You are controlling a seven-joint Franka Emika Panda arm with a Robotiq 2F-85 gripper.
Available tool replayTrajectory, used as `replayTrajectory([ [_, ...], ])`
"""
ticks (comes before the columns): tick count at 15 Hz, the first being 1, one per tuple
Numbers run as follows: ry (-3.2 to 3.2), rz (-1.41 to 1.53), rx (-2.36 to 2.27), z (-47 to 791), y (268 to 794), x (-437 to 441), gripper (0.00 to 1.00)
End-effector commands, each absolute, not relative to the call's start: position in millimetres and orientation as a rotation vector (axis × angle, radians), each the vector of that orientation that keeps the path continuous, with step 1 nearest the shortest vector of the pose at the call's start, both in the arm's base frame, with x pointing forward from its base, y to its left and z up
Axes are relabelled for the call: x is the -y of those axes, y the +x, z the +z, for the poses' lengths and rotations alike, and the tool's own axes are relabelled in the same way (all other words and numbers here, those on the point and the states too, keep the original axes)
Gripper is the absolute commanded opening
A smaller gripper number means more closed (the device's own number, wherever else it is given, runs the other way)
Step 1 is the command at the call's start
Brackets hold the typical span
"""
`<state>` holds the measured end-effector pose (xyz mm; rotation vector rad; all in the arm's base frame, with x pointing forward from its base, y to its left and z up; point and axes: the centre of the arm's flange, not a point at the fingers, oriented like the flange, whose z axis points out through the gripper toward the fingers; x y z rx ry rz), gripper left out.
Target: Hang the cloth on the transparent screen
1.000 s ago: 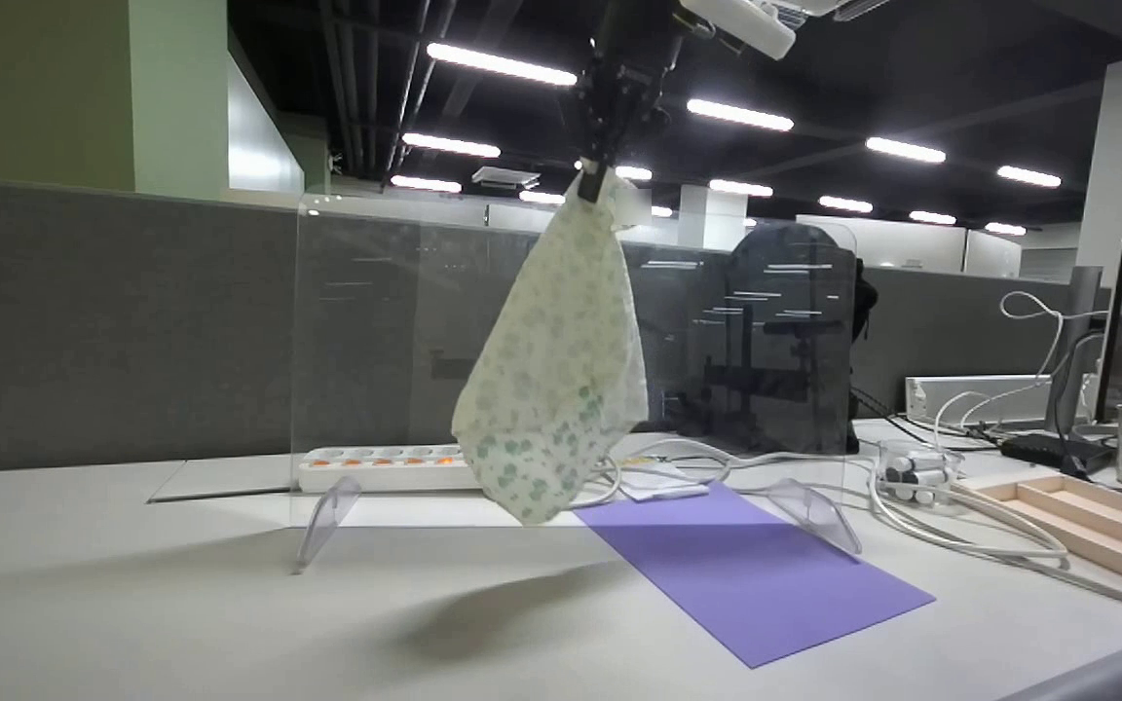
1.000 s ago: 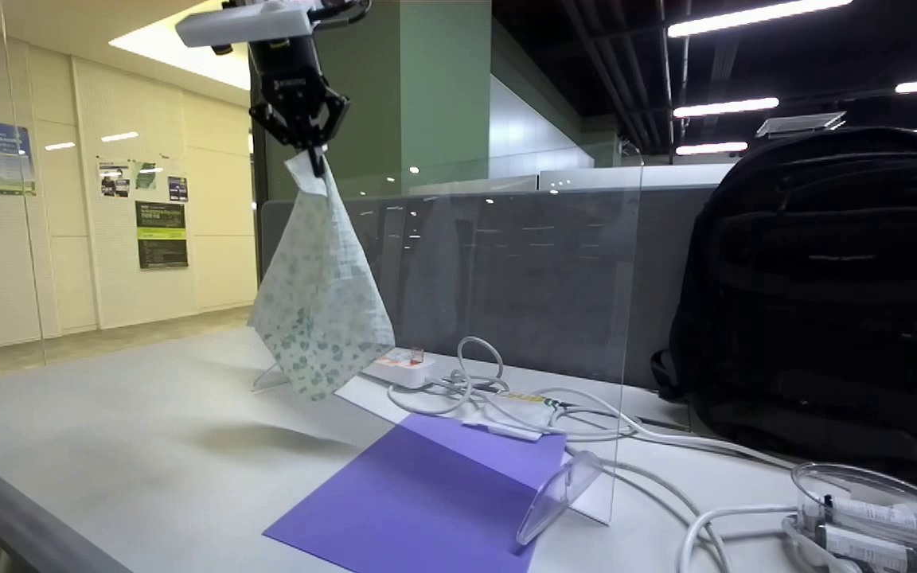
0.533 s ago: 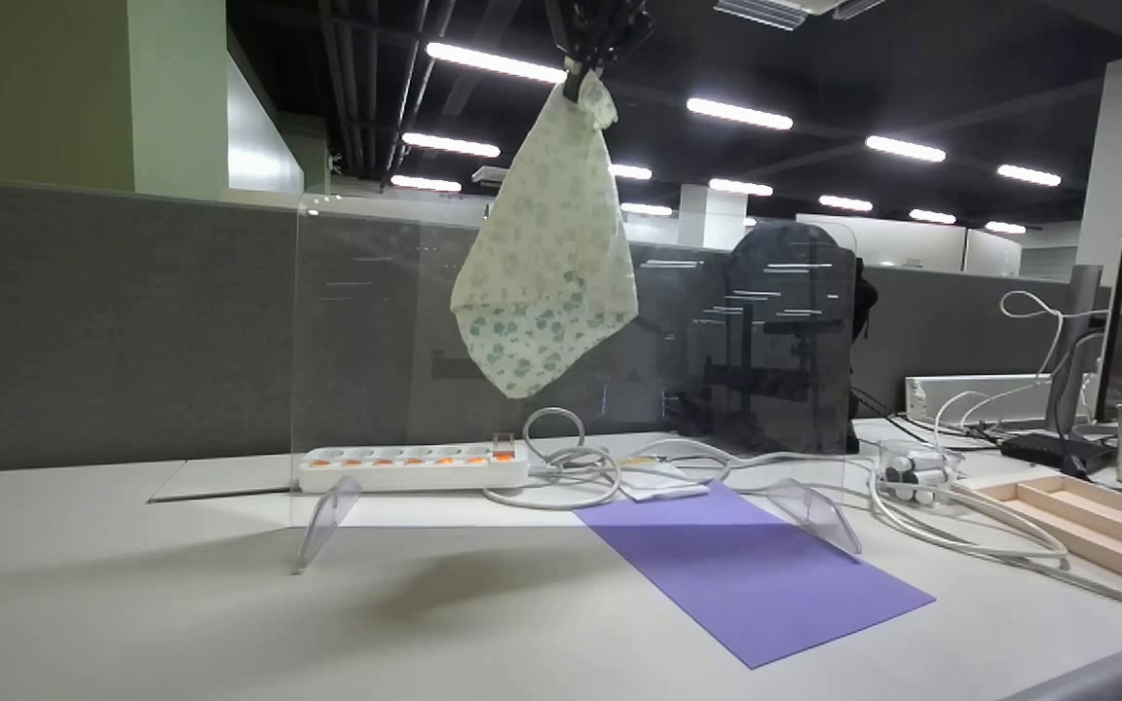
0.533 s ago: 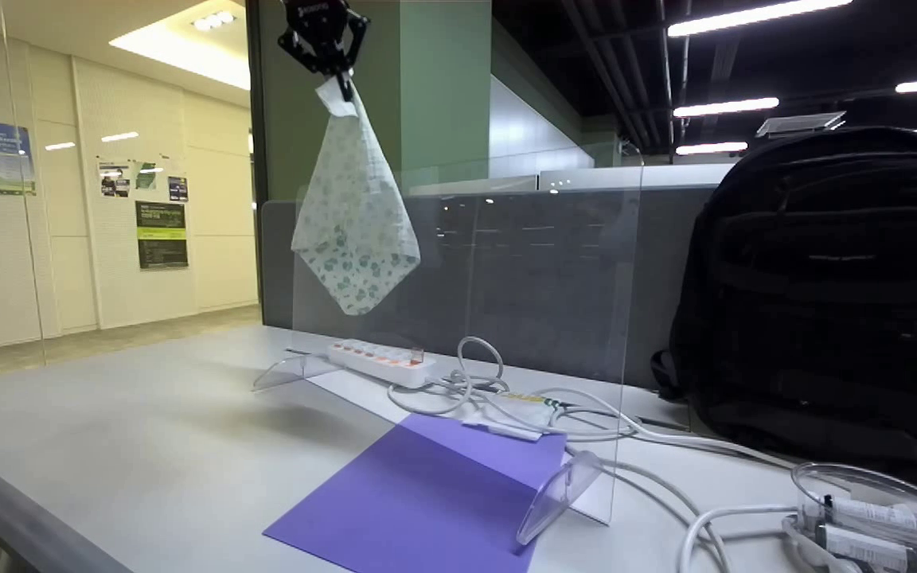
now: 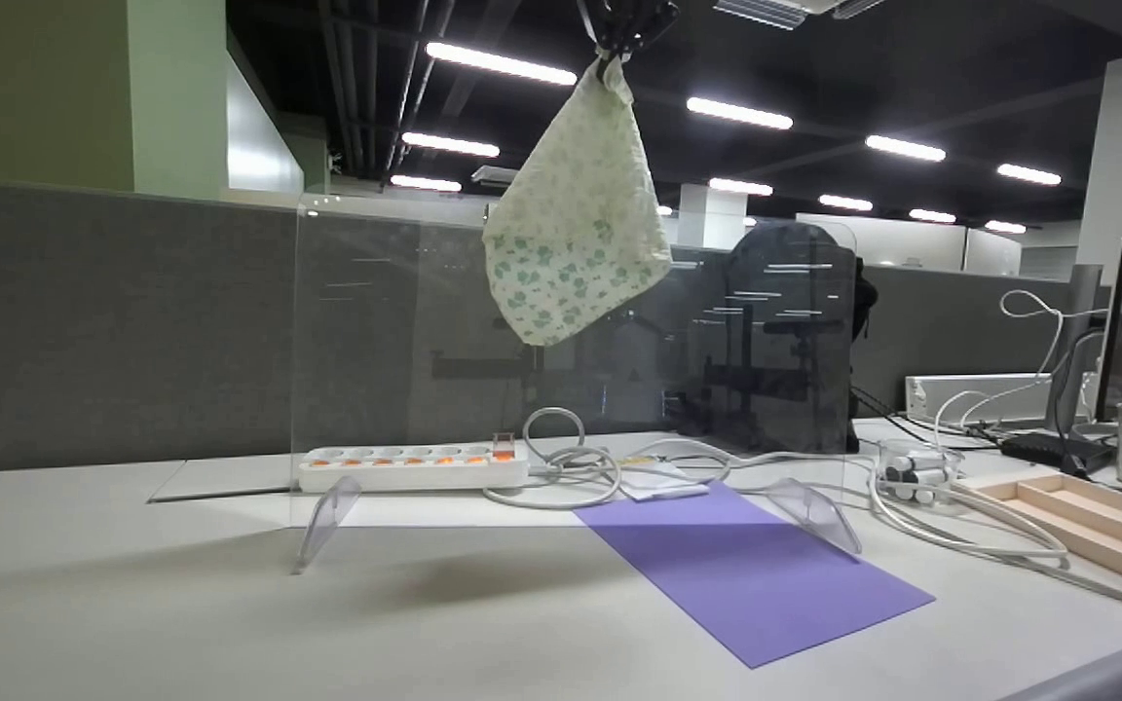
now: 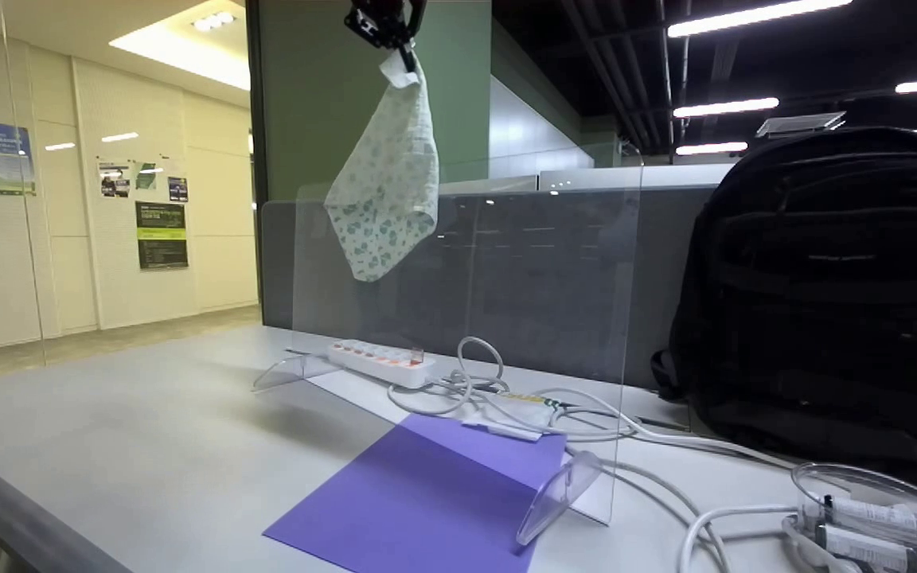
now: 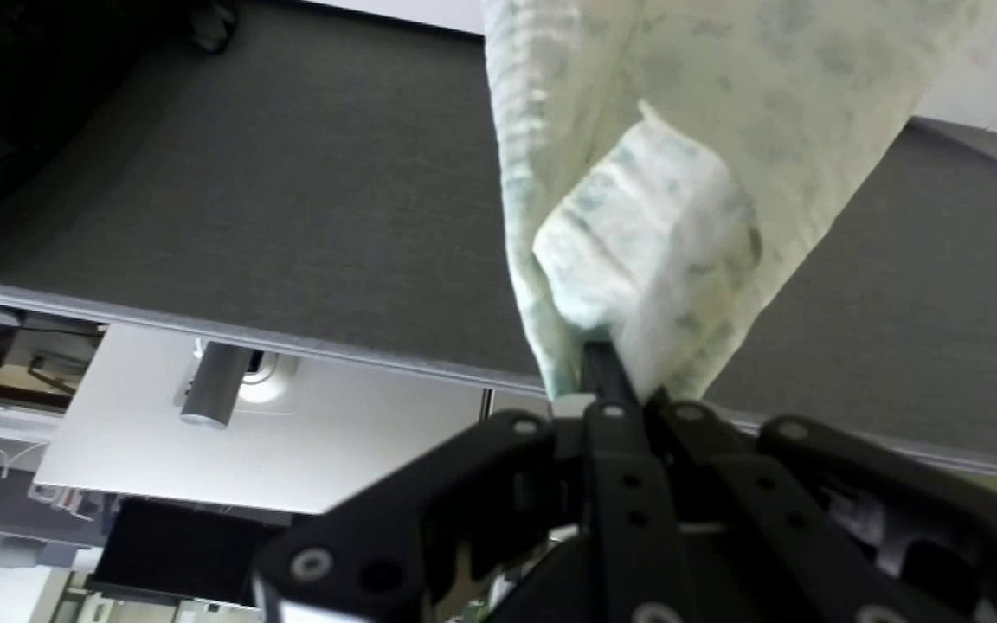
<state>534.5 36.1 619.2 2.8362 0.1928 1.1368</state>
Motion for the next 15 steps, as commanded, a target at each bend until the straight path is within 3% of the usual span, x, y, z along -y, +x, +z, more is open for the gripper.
replayTrajectory([
  [1, 2.8, 1.162, -0.028, 626.4, 567.3, -18.6, 0.0],
  [5, 2.8, 1.087, 0.052, 607.1, 580.1, 1.9, 0.0],
  [6, 2.8, 1.071, 0.065, 602.3, 582.2, 5.2, 0.27],
  [8, 2.804, 1.043, 0.099, 594.0, 585.9, 10.4, 0.32],
  [15, 2.815, 0.994, 0.139, 580.6, 588.9, 16.6, 0.81],
])
